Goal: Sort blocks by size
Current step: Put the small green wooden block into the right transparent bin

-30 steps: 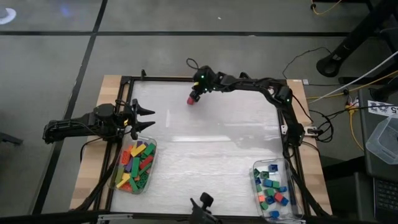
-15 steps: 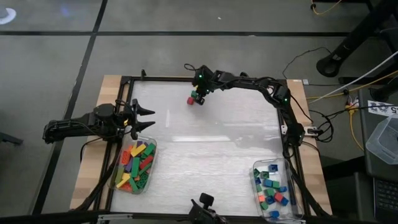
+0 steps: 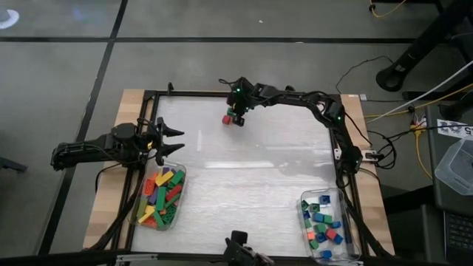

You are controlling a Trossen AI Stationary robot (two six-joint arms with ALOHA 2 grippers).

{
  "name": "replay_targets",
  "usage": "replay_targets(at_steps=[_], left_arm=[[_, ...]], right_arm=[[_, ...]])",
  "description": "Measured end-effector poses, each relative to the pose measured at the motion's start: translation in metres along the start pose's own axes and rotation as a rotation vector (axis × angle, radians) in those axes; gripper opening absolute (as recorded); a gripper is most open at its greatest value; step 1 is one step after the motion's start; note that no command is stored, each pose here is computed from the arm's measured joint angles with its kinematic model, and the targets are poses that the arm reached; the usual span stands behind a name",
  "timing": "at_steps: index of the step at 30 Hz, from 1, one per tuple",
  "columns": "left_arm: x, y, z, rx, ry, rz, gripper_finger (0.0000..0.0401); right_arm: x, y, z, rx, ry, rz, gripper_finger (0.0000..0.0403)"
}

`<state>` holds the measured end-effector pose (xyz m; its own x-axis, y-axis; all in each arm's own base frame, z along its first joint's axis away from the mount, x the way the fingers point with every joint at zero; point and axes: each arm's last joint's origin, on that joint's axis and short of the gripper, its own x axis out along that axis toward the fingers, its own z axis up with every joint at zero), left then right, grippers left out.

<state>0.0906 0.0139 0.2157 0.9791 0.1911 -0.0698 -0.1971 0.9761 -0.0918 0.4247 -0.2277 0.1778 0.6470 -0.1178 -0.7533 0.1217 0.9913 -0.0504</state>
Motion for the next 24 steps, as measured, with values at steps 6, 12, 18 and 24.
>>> replay_targets(at_steps=[6, 12, 18, 24], left_arm=[[0.0, 0.0, 0.0, -0.001, -0.003, 0.001, 0.0225], [0.006, -0.001, 0.011, -0.006, -0.183, -0.013, 0.0225], [0.026, 0.002, 0.016, 0.012, -0.307, 0.127, 0.0225], [0.058, 0.017, 0.008, -0.16, -0.205, 0.254, 0.0225]], right_arm=[[0.002, -0.006, -0.005, 0.021, 0.012, 0.016, 0.0007], [0.002, -0.008, -0.009, 0.032, 0.041, 0.011, 0.0007], [0.002, -0.007, -0.009, 0.032, 0.04, 0.011, 0.0007], [0.002, -0.007, -0.008, 0.032, 0.04, 0.009, 0.0007]])
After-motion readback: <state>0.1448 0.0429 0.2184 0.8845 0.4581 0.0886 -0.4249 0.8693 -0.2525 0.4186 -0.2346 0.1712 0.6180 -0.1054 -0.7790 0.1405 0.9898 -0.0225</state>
